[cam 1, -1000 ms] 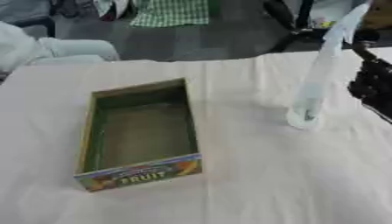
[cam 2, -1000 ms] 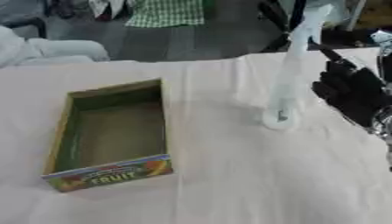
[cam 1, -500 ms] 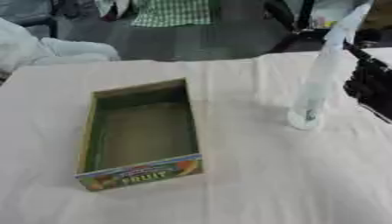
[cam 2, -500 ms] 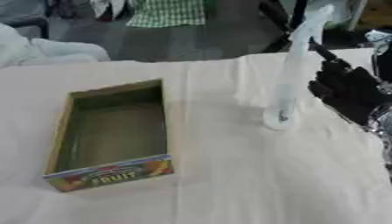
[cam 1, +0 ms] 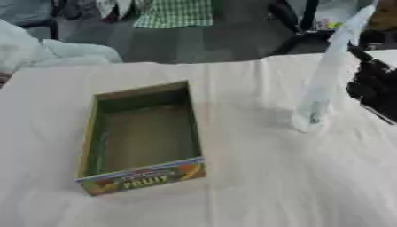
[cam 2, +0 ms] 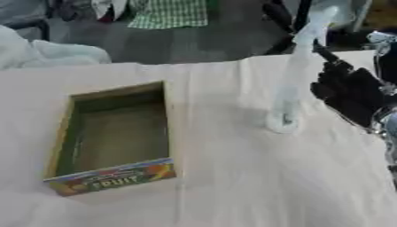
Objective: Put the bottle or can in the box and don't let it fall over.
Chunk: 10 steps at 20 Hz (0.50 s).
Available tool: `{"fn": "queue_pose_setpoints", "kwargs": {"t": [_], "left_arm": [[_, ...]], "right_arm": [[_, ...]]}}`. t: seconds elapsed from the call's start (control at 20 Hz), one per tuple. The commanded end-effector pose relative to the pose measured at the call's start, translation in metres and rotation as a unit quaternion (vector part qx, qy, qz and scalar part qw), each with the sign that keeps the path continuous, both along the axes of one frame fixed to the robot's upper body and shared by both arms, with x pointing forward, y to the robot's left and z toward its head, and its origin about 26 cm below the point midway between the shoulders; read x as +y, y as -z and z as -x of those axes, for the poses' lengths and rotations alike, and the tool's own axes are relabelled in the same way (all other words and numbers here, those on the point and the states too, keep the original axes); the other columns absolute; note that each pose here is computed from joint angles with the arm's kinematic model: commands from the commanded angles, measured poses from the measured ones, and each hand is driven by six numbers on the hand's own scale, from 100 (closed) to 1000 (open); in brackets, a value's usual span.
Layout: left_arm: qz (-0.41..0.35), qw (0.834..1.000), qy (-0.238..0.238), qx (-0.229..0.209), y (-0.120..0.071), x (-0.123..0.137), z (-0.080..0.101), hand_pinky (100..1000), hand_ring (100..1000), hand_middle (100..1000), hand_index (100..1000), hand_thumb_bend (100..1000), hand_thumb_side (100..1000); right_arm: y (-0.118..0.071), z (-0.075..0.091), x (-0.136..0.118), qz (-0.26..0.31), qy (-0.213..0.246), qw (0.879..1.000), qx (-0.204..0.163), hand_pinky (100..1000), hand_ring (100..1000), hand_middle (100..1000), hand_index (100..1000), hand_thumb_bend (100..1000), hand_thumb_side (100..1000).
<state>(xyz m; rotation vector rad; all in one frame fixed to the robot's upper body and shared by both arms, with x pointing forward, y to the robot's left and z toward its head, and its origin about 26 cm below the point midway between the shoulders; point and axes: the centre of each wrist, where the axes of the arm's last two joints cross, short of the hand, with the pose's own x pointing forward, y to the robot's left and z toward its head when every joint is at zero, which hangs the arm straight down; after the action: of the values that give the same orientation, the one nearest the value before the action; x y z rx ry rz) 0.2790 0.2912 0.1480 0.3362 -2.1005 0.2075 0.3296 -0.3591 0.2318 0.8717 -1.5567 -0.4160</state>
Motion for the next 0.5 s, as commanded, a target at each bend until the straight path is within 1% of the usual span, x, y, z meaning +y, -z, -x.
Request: {"fn": "queue_pose_setpoints", "kwargs": {"t": [0.05, 0.5], "left_arm": [[-0.009, 1.0, 0.005, -0.015, -0.0091, 0.0008, 0.0009, 751, 921, 805, 759, 735, 617], [-0.008, 1.0, 0.005, -0.015, -0.0092, 0.0006, 0.0008, 751, 922, 806, 759, 735, 617]], "right_arm": [[-0.011, 0.0, 0.0005, 0.004, -0.007, 1.0, -0.013, 100, 100, 154, 992, 100, 846], [-0.0144, 0.001, 0.0059, -0.002, -0.026, 0.999, -0.018, 100, 100, 154, 991, 100, 837]]}}
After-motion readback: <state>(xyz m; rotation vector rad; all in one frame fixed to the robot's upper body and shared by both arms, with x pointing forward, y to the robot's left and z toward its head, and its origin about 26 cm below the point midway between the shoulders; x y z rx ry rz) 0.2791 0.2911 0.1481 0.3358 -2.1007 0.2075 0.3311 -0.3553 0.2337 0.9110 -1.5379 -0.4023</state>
